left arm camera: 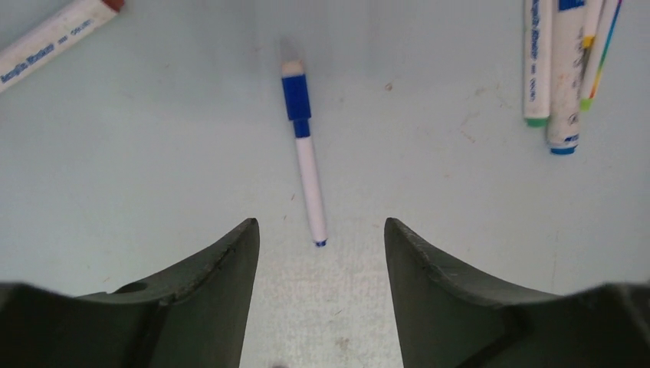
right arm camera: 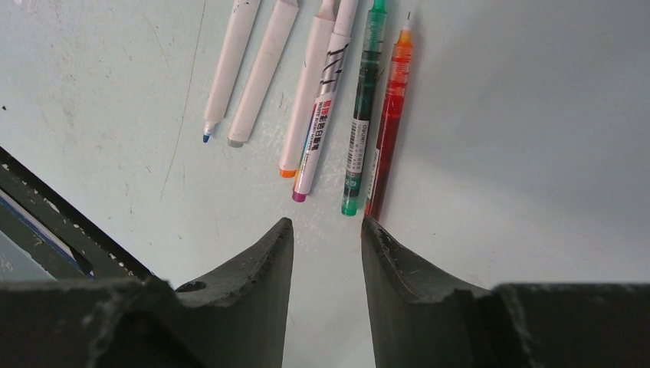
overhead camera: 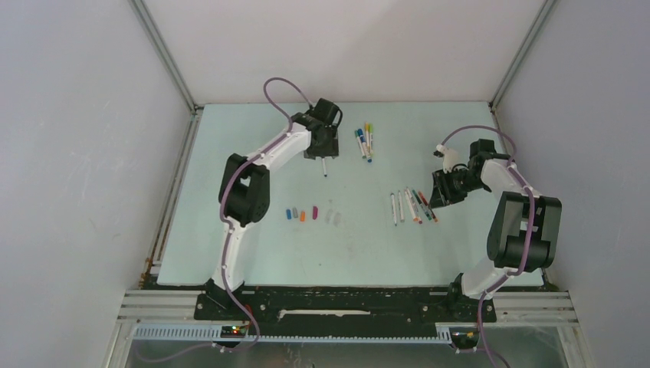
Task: Open the pen caps
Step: Move the pen to the center of the board.
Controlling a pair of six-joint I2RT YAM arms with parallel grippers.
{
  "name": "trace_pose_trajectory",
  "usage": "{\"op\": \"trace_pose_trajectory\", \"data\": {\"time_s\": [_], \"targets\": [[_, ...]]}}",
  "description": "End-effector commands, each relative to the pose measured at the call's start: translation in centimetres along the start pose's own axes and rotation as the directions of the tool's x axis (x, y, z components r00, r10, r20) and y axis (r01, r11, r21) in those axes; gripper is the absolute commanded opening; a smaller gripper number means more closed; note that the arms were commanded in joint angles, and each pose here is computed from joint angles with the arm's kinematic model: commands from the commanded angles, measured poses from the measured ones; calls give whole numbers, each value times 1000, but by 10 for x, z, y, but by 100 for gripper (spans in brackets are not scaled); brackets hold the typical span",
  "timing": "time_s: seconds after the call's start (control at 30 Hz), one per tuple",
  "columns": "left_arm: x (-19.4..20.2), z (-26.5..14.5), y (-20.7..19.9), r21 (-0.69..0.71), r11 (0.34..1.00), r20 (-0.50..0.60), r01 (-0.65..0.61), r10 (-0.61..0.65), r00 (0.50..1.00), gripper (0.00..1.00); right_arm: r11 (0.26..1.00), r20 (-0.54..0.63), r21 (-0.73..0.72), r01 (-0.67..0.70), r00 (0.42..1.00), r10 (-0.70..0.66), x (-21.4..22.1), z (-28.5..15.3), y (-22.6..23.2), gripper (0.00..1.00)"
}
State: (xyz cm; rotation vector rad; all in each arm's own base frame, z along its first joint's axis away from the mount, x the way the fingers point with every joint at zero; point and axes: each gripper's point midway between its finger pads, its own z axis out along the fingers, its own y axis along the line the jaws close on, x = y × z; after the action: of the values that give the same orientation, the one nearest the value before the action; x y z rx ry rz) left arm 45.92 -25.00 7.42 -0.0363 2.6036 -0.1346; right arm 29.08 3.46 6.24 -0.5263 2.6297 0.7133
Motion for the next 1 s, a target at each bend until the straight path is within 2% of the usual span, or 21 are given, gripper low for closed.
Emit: {"op": "trace_pose_trajectory", "data": {"time_s": [0.0,0.43,0.97], "targets": [[-20,0,-8,22,999,2,34,-34,999,62,998,61,13,65,996,-66,-21,-15,5,41],[-16,25,-9,60,996,-59,60,-57,997,45,998,62,11,68,996,-69,-21,-16,6,41],[-1,42,-4,44,994,-158,96,-88,983,33,997,64,10,73,995,-74,-22,-17,7,41]]}}
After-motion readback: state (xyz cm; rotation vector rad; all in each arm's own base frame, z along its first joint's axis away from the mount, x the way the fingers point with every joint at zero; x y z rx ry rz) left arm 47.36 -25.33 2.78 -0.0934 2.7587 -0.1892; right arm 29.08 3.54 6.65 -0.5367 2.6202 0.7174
